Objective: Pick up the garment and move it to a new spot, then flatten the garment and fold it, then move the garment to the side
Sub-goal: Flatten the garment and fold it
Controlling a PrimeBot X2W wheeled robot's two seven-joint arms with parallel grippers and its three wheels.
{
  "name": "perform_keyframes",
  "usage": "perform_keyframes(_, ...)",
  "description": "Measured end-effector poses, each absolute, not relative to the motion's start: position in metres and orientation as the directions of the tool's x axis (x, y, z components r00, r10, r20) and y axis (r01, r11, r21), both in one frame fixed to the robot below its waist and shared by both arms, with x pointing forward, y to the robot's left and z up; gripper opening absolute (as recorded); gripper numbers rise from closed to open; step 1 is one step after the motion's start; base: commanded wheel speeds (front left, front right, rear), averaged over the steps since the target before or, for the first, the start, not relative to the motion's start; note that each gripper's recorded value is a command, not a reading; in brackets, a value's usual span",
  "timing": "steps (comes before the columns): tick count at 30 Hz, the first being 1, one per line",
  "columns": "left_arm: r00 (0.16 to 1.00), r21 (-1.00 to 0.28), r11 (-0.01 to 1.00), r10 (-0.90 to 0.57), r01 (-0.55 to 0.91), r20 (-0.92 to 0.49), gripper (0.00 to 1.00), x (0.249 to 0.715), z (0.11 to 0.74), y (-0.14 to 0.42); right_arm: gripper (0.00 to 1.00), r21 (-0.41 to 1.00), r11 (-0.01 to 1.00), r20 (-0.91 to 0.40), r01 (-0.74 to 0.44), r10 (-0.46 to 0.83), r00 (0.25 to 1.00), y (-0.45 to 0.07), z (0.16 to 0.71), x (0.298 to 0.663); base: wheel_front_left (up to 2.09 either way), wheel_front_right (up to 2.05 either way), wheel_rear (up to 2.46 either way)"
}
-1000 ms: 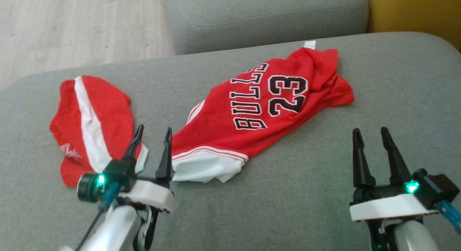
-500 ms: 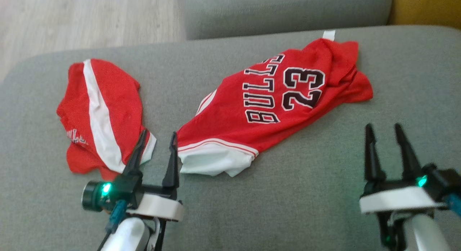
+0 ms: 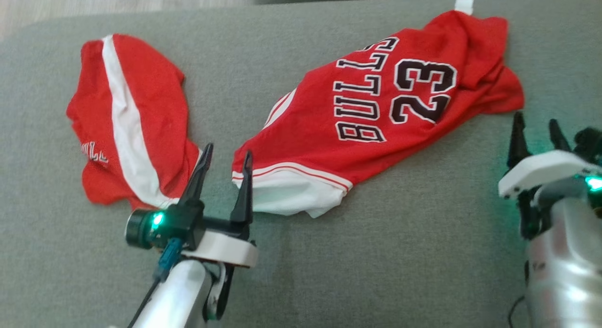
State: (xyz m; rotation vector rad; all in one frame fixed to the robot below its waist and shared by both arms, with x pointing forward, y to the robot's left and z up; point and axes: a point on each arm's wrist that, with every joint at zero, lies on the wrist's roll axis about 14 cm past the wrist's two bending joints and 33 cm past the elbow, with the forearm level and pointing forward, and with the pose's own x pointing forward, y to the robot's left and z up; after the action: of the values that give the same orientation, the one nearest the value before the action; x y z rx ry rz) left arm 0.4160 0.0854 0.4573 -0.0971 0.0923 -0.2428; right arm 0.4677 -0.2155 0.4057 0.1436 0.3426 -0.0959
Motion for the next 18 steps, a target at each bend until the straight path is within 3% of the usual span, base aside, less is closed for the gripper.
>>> perform_keyframes(11, 0.969, -0.118, 0.969, -0.227, 0.215, -0.099, 1.0, 0.428, 0.447, 0.092, 1.0, 0.131, 0.98, -0.463, 0.151, -0.074, 0.883, -0.205, 0.37, 0.5, 0.0, 0.0, 0.0)
perform_keyframes(12, 0.969, -0.119, 0.97, -0.224, 0.211, -0.101, 1.0, 0.429, 0.446, 0.093, 0.65, 0.133, 0.98, -0.465, 0.151, -0.073, 0.882, -0.204, 0.368, 0.502, 0.0, 0.0, 0.0)
perform_keyframes(13, 0.97, -0.119, 0.971, -0.219, 0.206, -0.104, 1.0, 0.429, 0.445, 0.094, 0.0, 0.133, 0.98, -0.465, 0.15, -0.072, 0.882, -0.202, 0.366, 0.503, 0.0, 0.0, 0.0)
perform_keyframes(18, 0.973, -0.112, 0.974, -0.208, 0.196, -0.1, 1.0, 0.431, 0.447, 0.099, 0.0, 0.119, 0.981, -0.419, 0.154, -0.091, 0.904, -0.206, 0.374, 0.507, 0.0, 0.0, 0.0)
